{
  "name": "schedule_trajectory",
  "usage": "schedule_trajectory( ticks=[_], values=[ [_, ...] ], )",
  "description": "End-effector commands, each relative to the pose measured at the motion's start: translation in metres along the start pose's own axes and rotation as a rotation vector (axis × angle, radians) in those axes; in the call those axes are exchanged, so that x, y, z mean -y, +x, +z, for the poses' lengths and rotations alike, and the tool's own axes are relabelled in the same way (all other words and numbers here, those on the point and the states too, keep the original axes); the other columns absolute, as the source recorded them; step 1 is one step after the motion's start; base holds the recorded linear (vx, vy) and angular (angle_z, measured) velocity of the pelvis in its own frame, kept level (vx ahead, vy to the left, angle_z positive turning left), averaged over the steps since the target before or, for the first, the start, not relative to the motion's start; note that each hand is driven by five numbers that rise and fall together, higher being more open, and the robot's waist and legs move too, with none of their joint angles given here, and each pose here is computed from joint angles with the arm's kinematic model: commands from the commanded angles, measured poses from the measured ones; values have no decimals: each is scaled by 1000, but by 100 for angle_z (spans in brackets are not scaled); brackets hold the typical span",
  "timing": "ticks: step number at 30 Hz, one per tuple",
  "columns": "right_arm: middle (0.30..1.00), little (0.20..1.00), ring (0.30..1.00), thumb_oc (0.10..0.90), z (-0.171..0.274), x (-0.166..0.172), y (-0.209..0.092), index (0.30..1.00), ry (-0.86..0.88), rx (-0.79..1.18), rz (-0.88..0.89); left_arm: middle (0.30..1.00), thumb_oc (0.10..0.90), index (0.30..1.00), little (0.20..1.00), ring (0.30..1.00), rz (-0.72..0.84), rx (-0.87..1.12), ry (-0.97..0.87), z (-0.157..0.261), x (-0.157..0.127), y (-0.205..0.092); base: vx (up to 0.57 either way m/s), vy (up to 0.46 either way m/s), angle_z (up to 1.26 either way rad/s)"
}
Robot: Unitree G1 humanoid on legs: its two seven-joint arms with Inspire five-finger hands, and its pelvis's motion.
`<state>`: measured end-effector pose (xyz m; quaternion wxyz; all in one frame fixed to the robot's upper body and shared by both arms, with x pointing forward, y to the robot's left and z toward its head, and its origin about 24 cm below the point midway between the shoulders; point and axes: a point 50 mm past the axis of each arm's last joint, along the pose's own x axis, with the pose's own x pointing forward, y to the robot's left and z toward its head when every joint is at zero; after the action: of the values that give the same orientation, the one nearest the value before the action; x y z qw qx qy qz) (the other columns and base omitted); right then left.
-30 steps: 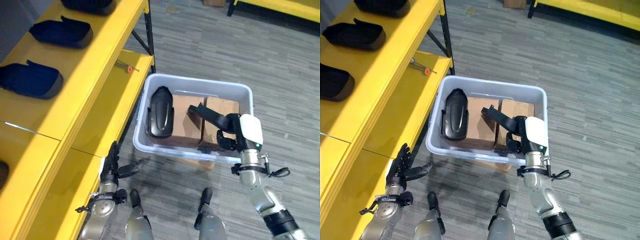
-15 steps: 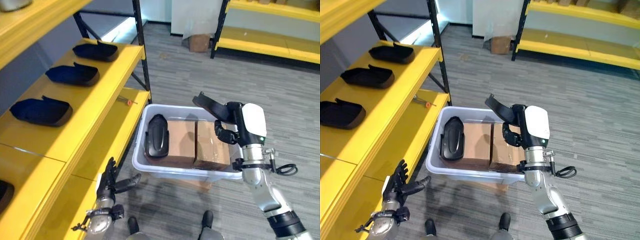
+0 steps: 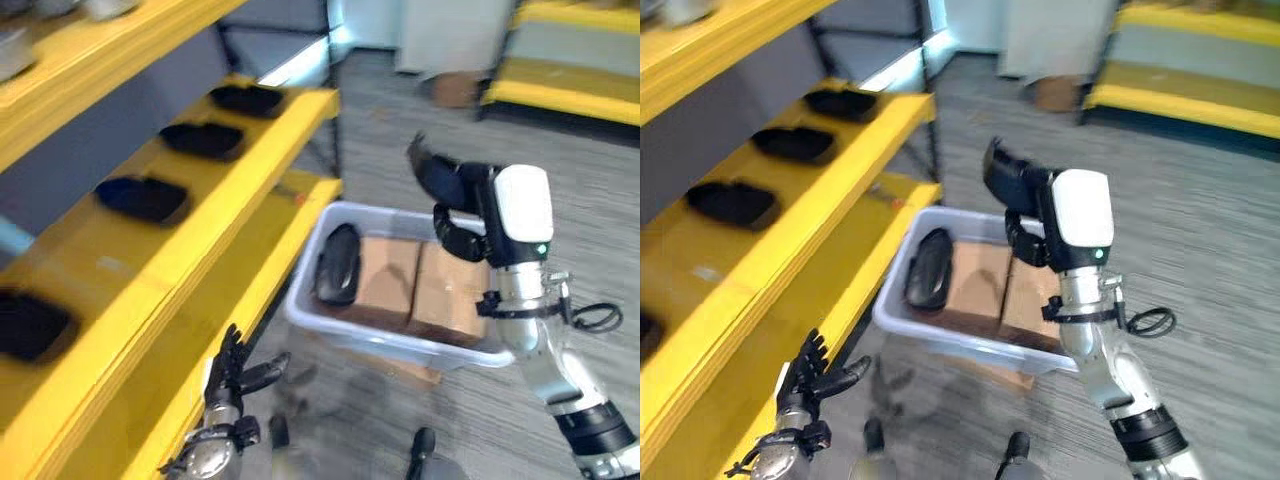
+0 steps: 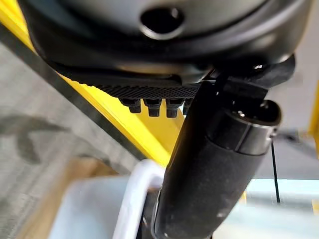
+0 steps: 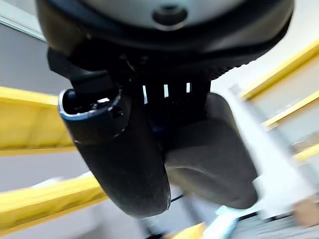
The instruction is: Move parts from the plastic box to the shelf.
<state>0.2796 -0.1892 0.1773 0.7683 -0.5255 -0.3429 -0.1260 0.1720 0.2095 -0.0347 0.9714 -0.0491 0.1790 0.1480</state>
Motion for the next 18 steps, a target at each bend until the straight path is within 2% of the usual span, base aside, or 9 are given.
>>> schedule_trajectory(
  ticks=[1,5,8,18],
  values=[
    [300,300,300,400,43,60,45,300,-12,262,-369,1000,900,1000,1000,1000,-50,296,12,67,1,16,-222,-202,235],
    [300,300,300,400,32,67,36,300,-42,213,-399,1000,900,1000,1000,1000,-111,336,25,79,15,20,-58,151,122],
    [300,300,300,400,28,67,33,300,-51,189,-396,1000,900,1000,1000,1000,-113,344,50,80,15,20,22,237,110],
    [300,300,300,400,33,74,30,300,-101,208,-442,1000,900,1000,1000,1000,-60,358,92,79,3,16,19,226,4]
  ],
)
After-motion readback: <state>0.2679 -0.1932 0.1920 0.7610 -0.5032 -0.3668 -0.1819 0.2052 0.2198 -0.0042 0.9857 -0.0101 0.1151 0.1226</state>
